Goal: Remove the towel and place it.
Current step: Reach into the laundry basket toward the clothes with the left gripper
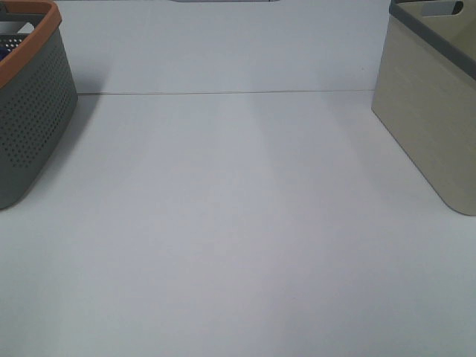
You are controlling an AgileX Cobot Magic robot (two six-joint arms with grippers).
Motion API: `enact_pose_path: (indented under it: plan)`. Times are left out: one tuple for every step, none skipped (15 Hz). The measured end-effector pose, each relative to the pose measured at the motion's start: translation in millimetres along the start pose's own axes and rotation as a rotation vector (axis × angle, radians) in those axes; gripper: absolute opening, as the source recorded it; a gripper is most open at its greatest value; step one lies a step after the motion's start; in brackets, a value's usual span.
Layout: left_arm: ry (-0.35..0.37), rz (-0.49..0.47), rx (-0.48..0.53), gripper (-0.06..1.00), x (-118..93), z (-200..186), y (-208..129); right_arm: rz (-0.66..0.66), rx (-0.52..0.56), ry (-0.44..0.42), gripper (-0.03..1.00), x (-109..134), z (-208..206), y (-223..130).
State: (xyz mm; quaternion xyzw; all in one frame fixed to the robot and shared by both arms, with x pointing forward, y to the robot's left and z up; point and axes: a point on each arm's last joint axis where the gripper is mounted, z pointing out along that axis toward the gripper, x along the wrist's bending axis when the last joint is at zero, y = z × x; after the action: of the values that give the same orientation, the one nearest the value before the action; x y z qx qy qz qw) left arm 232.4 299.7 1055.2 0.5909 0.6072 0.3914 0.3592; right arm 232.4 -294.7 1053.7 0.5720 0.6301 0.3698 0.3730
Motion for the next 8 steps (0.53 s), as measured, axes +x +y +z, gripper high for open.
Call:
enact_pose_path:
  plan:
    - [0.000,0.000,0.000,0.99,0.0,0.0,0.0,0.000,0.000,0.000,0.65,0.0,0.0,0.0]
    - [0.000,0.000,0.000,0.99,0.0,0.0,0.0,0.000,0.000,0.000,0.65,0.0,0.0,0.0]
    - [0.000,0.000,0.000,0.99,0.0,0.0,0.0,0.000,0.000,0.000,0.65,0.0,0.0,0.0]
    - [0.000,0.000,0.000,0.99,0.0,0.0,0.0,0.000,0.000,0.000,0.65,0.0,0.0,0.0]
    - [0.000,0.000,0.000,0.99,0.0,0.0,0.0,0.000,0.000,0.000,0.65,0.0,0.0,0.0]
    - [0.000,0.000,0.000,0.99,0.0,0.0,0.0,0.000,0.000,0.000,0.65,0.0,0.0,0.0]
    - [0.000,0.000,0.000,0.99,0.0,0.0,0.0,0.000,0.000,0.000,0.65,0.0,0.0,0.0]
    - [0.000,0.000,0.000,0.99,0.0,0.0,0.0,0.000,0.000,0.000,0.65,0.0,0.0,0.0]
